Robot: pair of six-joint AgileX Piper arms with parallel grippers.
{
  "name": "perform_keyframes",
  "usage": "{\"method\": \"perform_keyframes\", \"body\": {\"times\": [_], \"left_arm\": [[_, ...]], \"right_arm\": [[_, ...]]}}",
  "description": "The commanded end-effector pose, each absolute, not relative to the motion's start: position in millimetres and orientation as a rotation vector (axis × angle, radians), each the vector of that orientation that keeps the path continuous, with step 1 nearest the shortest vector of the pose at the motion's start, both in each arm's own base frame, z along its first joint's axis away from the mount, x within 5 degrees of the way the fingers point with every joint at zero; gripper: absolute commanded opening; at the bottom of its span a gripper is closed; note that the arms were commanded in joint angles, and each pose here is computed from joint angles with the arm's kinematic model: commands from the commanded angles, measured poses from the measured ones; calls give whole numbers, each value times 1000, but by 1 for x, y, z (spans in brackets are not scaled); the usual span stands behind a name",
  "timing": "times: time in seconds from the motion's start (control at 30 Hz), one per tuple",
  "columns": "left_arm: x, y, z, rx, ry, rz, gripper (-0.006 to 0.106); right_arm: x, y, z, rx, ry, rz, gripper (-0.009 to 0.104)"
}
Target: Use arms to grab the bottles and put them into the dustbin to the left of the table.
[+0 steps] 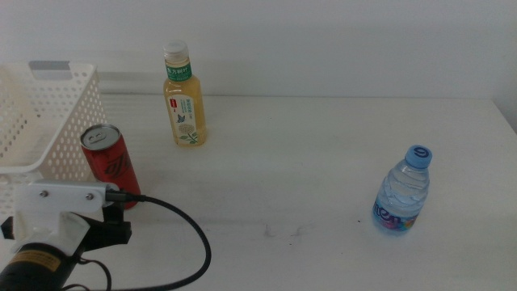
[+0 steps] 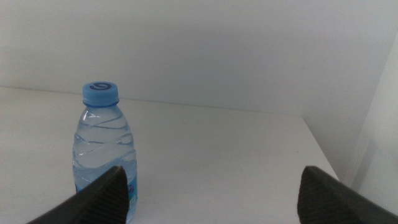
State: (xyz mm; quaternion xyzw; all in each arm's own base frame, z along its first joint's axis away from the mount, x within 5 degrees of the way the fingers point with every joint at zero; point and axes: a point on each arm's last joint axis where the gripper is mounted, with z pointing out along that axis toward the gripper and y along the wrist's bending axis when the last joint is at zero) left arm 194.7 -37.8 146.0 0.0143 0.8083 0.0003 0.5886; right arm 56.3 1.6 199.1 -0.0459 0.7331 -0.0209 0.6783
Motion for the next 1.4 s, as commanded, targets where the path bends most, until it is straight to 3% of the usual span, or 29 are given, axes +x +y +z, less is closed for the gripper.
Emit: {"method": "perform_keyframes", "body": {"times": [0.0,0.4,0.93,1.37], "left_arm": [[200,-37,144,17,1877,15,94],[231,-47,125,21,1857,17,94],[264,-49,104,-42,1881,120,94],[288,-53,92,-65,1869,133,94]], "right_arm": [[56,1,199,-99,1639,-57,82],[56,1,199,-99,1639,-57,82],[56,1,199,-99,1639,-57,82],[56,1,199,-99,1639,-57,82]]}}
